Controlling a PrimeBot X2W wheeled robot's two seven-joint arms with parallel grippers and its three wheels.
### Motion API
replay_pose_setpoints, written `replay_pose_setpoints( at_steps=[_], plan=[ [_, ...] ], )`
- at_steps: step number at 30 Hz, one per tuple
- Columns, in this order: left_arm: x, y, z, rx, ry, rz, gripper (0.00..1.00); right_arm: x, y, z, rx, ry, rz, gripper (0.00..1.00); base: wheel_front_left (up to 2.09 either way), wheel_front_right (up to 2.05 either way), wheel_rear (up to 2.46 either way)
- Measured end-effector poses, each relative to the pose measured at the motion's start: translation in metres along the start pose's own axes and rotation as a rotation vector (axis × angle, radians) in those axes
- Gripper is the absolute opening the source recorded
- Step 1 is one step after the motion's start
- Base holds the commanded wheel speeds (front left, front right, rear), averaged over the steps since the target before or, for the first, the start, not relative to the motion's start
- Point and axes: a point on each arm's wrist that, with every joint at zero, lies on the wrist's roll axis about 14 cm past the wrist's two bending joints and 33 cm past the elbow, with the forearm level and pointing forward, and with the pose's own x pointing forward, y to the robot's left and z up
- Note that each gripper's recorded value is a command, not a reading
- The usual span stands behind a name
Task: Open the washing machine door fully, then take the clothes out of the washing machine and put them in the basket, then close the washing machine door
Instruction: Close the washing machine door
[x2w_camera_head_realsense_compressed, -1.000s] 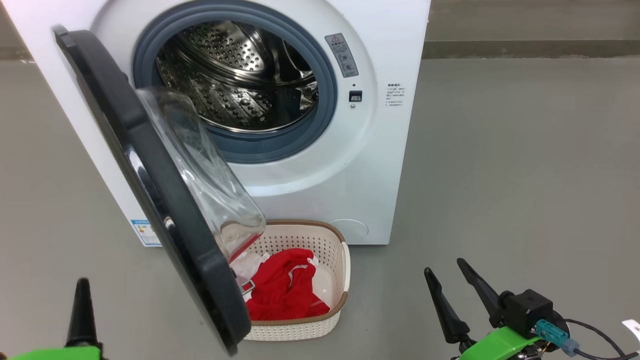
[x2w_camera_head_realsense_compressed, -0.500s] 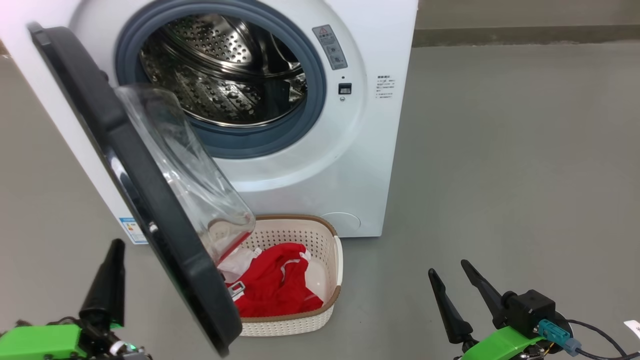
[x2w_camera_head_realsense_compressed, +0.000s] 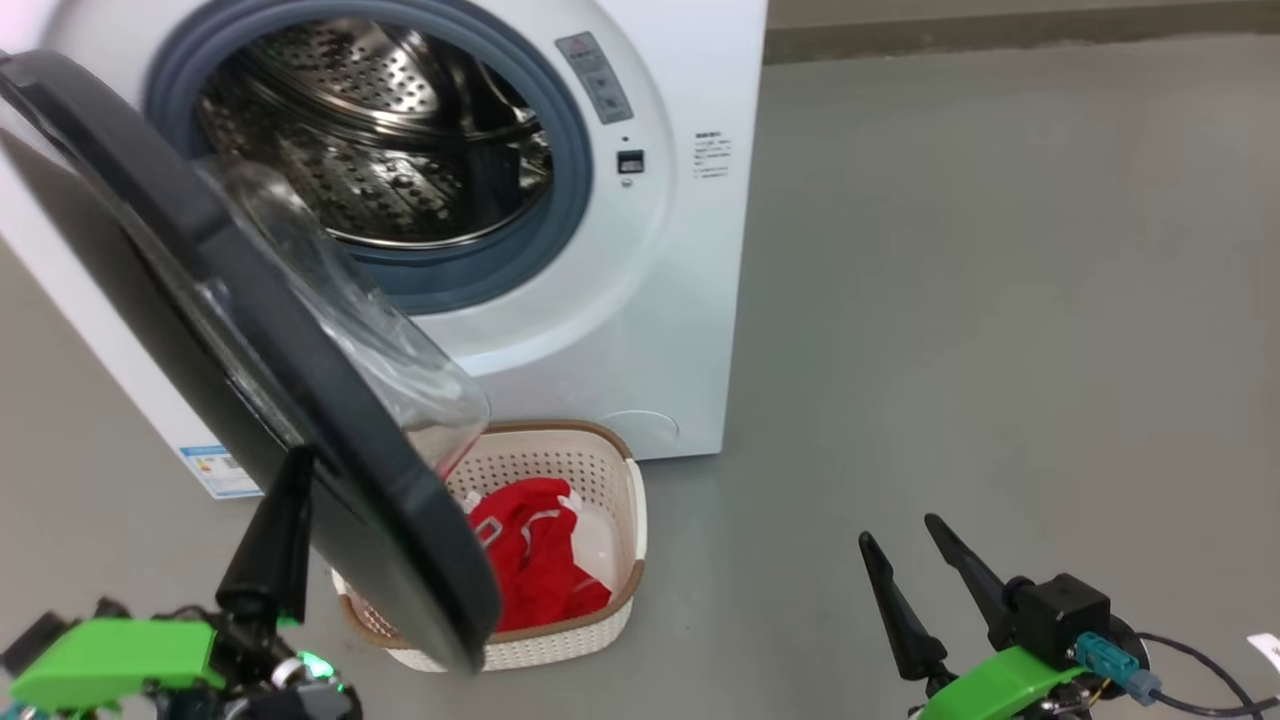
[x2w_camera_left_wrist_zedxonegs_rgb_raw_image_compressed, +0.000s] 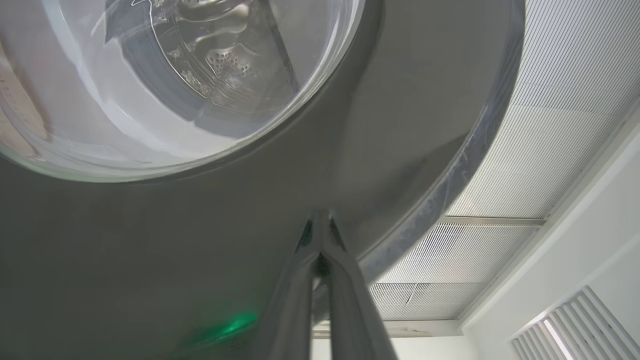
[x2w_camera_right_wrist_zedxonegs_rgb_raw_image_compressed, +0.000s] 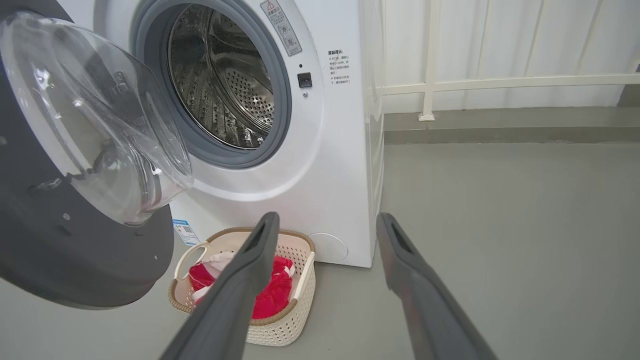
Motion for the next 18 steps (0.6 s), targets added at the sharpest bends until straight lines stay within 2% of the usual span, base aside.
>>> replay_pose_setpoints(
  at_steps=[18],
  plan=[
    [0.084, -0.018, -0.066, -0.029, 0.148, -0.083, 0.0, 0.003, -0.037, 0.003, -0.008, -0.001, -0.105, 1.0, 0.0, 0.0, 0.0]
  ],
)
